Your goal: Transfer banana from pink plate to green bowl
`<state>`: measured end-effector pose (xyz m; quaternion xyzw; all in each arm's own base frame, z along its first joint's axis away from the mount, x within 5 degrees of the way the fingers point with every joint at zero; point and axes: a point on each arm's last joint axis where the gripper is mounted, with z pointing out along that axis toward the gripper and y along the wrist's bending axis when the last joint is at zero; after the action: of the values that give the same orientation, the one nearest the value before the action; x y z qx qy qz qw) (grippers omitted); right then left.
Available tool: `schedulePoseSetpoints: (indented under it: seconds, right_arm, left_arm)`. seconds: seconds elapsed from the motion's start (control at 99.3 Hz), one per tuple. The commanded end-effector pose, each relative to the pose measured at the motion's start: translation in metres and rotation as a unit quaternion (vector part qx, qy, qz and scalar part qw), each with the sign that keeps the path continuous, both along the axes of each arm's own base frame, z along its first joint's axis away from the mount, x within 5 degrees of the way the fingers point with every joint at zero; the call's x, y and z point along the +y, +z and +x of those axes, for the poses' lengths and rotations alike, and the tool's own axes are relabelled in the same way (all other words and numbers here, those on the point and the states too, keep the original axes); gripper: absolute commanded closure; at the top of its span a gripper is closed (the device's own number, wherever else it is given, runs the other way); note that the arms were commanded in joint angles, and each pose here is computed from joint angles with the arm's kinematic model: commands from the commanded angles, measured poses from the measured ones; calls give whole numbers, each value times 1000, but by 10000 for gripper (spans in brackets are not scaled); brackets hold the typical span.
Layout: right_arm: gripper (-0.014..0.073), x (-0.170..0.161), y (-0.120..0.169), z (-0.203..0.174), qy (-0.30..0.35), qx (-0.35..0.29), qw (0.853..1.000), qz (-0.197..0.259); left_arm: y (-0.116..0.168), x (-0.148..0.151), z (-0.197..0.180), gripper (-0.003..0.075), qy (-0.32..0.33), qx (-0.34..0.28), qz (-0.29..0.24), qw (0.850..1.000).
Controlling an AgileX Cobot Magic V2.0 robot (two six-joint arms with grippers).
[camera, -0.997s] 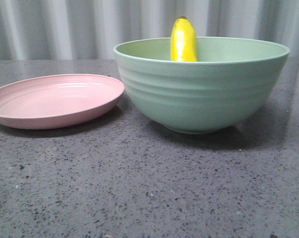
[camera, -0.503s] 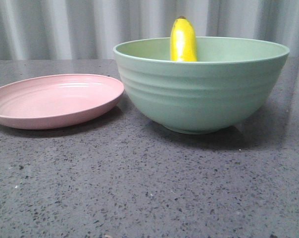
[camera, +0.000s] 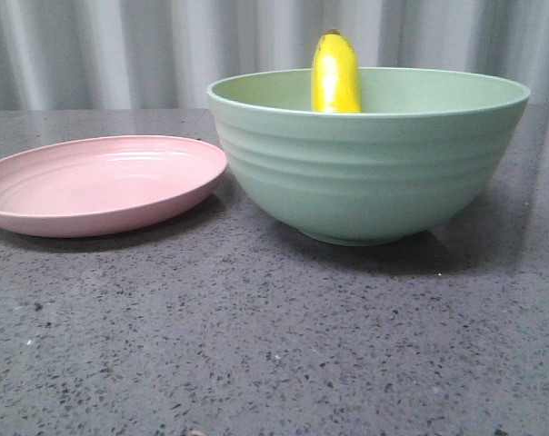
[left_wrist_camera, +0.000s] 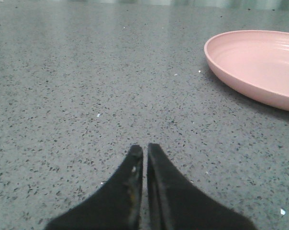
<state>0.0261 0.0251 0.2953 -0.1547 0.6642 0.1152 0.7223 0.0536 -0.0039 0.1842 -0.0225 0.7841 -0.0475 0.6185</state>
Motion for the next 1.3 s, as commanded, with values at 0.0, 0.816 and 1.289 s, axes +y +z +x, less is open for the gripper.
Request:
schedulePoseSetpoints:
  seconds: [0.0, 0.816, 1.289]
  right_arm:
    - [665, -3, 12, 0, -16, -32, 999, 12]
    - [665, -19, -31, 21, -152, -1, 988, 9]
    - [665, -32, -104, 29, -252, 63, 966, 10]
  left_arm:
    - [2, 0, -1, 741, 4, -33, -7, 999]
    - [2, 0, -1, 741, 4, -33, -7, 999]
    - [2, 0, 0, 741, 4, -32, -7, 999]
